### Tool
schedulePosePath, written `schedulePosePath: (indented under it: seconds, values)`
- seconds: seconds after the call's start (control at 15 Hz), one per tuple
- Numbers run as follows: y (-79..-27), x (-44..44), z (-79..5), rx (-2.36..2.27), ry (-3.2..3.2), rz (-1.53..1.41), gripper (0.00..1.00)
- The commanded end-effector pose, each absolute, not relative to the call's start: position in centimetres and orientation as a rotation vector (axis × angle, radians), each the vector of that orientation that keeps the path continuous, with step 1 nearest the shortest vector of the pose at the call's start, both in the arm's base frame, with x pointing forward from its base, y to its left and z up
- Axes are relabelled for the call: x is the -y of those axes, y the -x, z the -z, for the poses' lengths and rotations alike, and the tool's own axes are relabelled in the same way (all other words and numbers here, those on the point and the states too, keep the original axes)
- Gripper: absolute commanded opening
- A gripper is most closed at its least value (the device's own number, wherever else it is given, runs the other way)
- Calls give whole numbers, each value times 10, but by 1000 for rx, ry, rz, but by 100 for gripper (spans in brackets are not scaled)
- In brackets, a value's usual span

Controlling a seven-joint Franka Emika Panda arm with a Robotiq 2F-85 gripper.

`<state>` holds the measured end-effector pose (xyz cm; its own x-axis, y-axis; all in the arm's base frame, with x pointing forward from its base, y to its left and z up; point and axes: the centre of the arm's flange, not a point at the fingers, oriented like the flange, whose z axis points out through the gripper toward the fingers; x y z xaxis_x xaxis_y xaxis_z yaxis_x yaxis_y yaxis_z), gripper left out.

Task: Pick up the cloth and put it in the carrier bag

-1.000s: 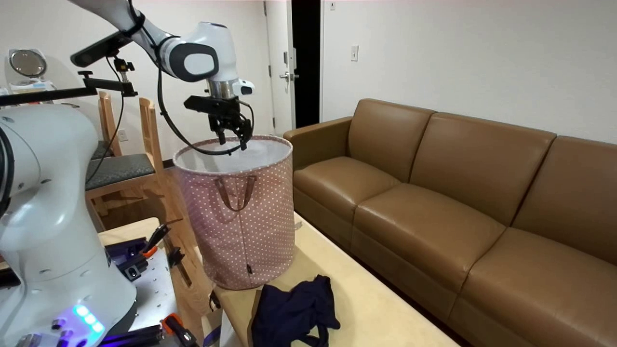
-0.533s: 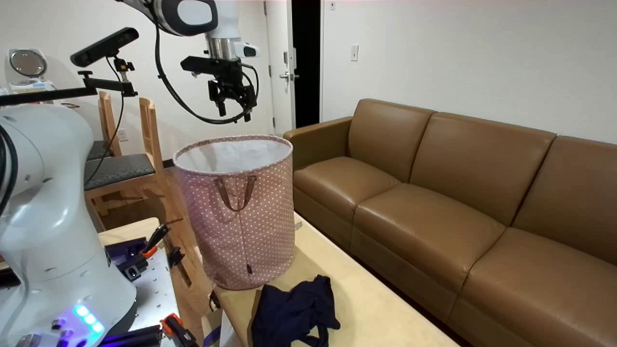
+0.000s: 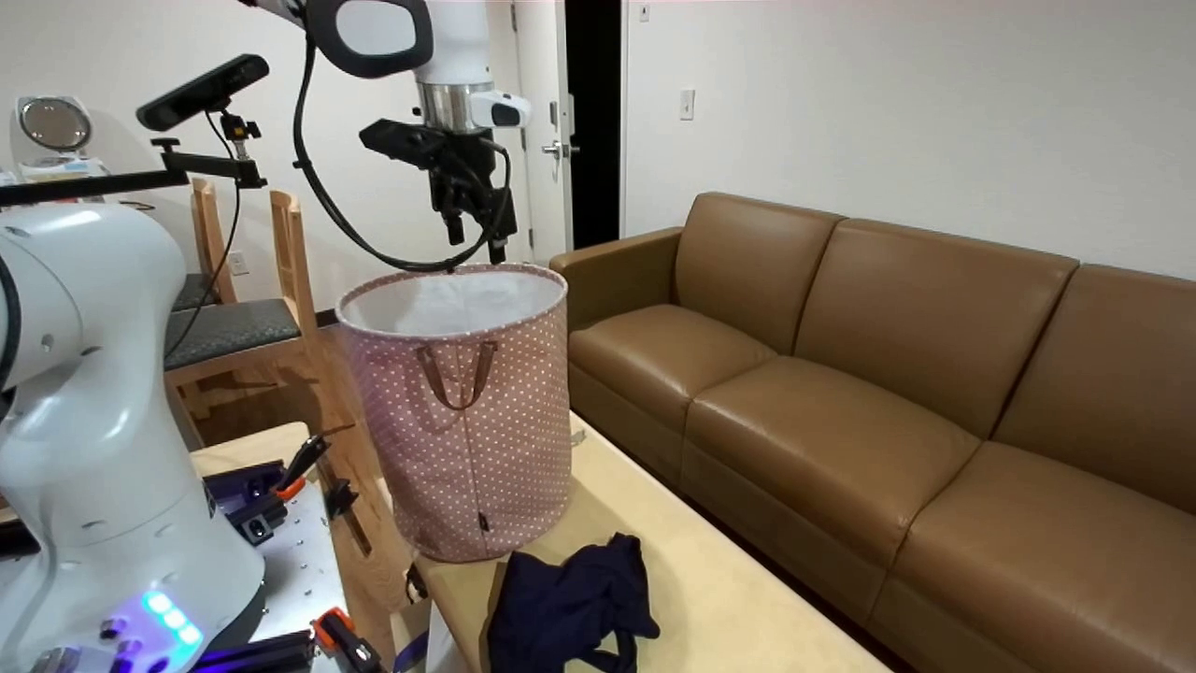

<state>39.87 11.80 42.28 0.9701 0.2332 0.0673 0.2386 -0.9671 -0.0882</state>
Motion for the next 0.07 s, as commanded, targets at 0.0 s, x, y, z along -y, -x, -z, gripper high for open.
schedulePosePath:
  seconds: [0.0]
  values:
    - [-399, -120, -423, 369, 3025, 86, 100]
